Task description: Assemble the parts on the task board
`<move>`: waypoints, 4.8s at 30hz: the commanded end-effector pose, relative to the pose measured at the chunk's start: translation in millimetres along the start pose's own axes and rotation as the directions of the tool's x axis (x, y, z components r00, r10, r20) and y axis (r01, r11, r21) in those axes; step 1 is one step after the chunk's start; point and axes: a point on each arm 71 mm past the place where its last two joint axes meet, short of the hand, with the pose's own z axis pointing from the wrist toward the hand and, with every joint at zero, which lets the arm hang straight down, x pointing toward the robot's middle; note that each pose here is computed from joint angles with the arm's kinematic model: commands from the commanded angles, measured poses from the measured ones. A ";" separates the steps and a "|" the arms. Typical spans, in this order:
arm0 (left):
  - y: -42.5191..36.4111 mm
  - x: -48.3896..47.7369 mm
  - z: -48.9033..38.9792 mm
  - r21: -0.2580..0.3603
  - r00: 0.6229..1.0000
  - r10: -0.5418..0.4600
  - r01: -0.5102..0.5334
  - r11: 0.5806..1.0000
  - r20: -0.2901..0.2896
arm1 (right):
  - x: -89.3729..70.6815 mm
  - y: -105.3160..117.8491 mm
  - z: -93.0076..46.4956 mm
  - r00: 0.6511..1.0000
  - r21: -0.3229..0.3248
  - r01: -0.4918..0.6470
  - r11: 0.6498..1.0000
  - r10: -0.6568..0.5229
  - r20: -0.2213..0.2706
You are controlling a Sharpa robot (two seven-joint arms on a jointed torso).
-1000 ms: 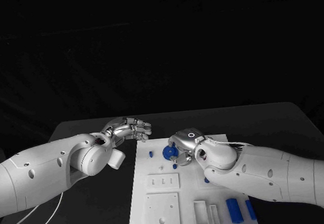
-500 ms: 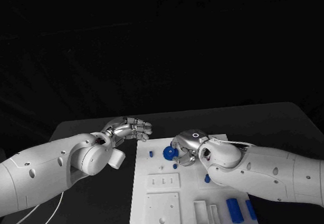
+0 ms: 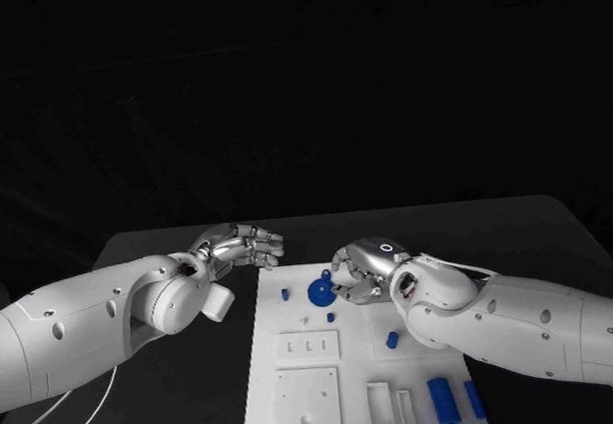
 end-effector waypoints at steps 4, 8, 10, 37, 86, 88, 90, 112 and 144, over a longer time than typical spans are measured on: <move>-1.5 -0.5 1.0 0.012 1.000 0.001 -0.001 1.000 -0.009 | -21.9 -4.7 -2.1 0.989 -0.058 -0.129 0.990 0.133 0.061; -1.3 -2.2 1.5 0.015 1.000 0.002 -0.002 1.000 -0.004 | -35.1 -24.0 -8.2 0.985 -0.070 -0.158 0.985 0.162 0.059; -1.0 -3.9 1.5 0.016 1.000 0.003 -0.003 1.000 0.000 | -40.2 -39.8 -11.2 0.976 -0.066 -0.210 0.975 0.213 0.043; 2.1 -14.4 0.3 0.026 1.000 0.012 -0.012 1.000 0.014 | -35.7 -161.4 -53.6 0.950 0.147 -0.296 0.944 0.307 -0.058; 2.8 -16.3 -4.0 0.035 0.999 0.043 -0.043 0.998 -0.001 | 13.0 -146.9 -49.3 0.952 0.193 -0.280 0.940 0.298 -0.069; 2.8 -16.5 -4.2 0.035 0.999 0.043 -0.043 0.998 -0.001 | 14.0 -146.8 -49.5 0.951 0.193 -0.280 0.940 0.299 -0.074; 2.9 -17.0 -4.5 0.034 0.999 0.043 -0.043 0.999 0.001 | 15.3 -146.7 -49.7 0.950 0.194 -0.281 0.940 0.302 -0.086; 3.7 -19.1 -5.8 0.028 0.999 0.042 -0.042 0.999 0.000 | 18.9 -140.0 -48.8 0.946 0.173 -0.292 0.941 0.310 -0.091; 5.6 -20.7 -7.0 0.009 0.999 0.042 -0.042 0.999 -0.009 | 23.4 -139.2 -47.4 0.946 0.179 -0.288 0.941 0.309 -0.098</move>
